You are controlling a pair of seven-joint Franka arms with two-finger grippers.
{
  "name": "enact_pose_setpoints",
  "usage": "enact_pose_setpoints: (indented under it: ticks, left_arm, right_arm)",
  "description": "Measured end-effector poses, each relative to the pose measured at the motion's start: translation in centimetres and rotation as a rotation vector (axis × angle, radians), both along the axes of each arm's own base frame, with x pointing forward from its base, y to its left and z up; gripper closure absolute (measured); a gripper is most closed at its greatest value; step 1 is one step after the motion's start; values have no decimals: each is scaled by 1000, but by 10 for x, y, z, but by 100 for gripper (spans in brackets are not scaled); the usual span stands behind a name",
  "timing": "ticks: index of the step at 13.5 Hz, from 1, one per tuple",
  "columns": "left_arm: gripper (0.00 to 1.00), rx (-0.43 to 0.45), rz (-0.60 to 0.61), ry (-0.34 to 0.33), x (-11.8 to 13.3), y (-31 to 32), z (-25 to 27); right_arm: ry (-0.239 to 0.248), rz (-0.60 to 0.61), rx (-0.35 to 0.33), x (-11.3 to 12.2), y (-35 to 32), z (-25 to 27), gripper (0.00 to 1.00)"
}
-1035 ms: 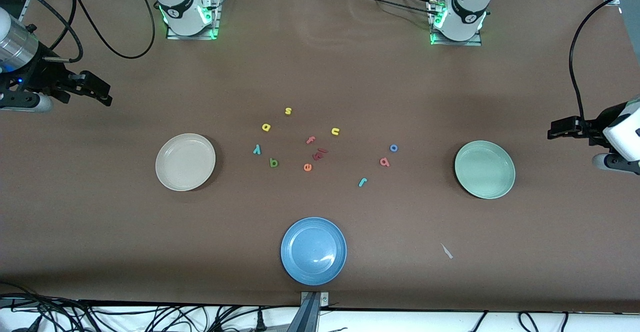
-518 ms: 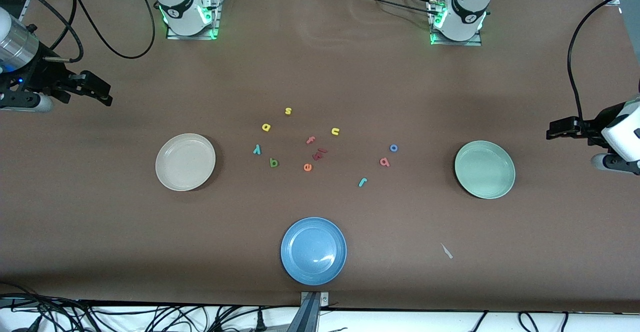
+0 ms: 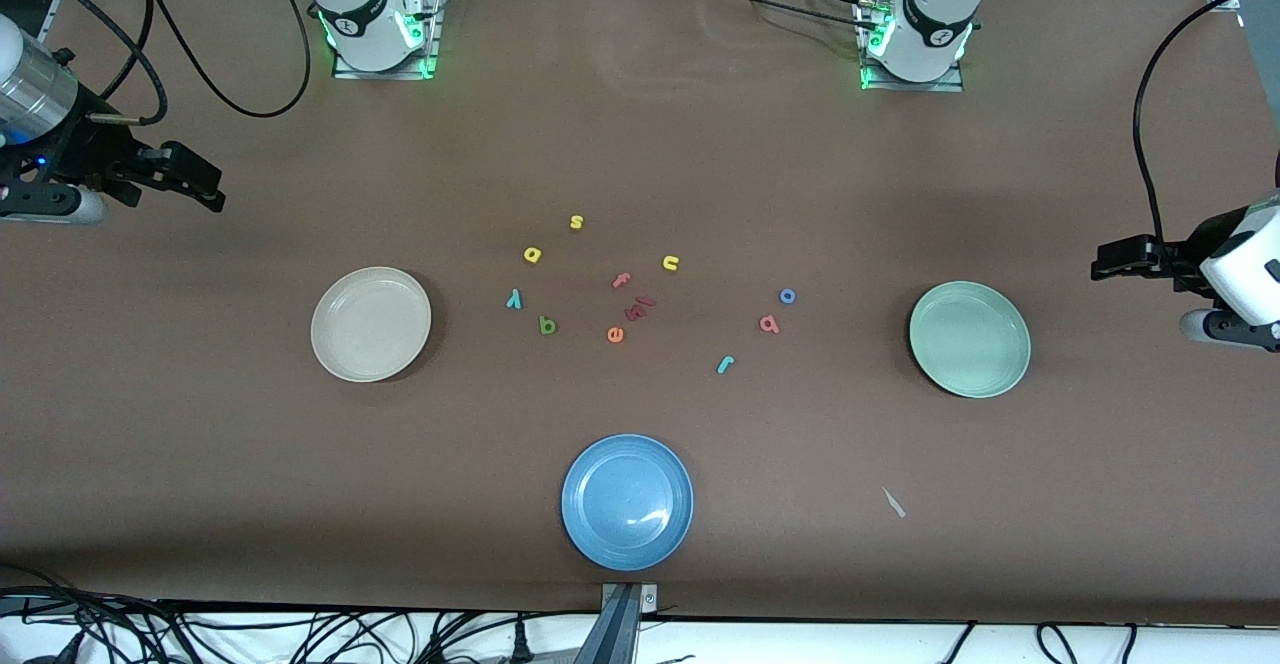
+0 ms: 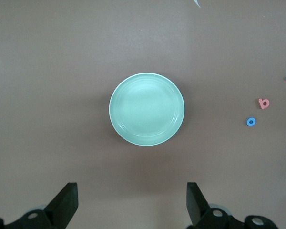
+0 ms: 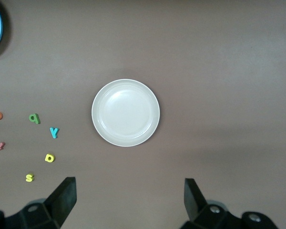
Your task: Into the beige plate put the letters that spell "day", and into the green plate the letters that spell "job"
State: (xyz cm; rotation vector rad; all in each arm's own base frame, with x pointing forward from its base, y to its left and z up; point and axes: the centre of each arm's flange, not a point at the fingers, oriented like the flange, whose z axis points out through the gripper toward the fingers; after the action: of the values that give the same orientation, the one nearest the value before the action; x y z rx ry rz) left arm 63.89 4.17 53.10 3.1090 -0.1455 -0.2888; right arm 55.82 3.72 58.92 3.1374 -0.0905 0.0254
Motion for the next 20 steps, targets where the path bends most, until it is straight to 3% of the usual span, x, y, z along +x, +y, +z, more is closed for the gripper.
enact_pose_setpoints:
  ticks: [3, 8, 11, 15, 20]
  left_arm:
    - [0, 0, 74, 21, 4, -26, -13]
    - [0, 24, 199, 133, 10, -130, -78]
    - [0, -31, 272, 163, 8, -179, -126]
    - [0, -5, 350, 112, -13, -241, -197]
    - [1, 27, 406, 54, -50, -285, -288]
  right_arm:
    - [0, 0, 0, 0, 0, 0, 0]
    - [-1, 1, 0, 0, 0, 0, 0]
    - [6, 2, 0, -1, 0, 0, 0]
    - [86, 32, -6, -2, 17, -19, 0]
    - [213, 139, -29, 7, 103, -91, 0]
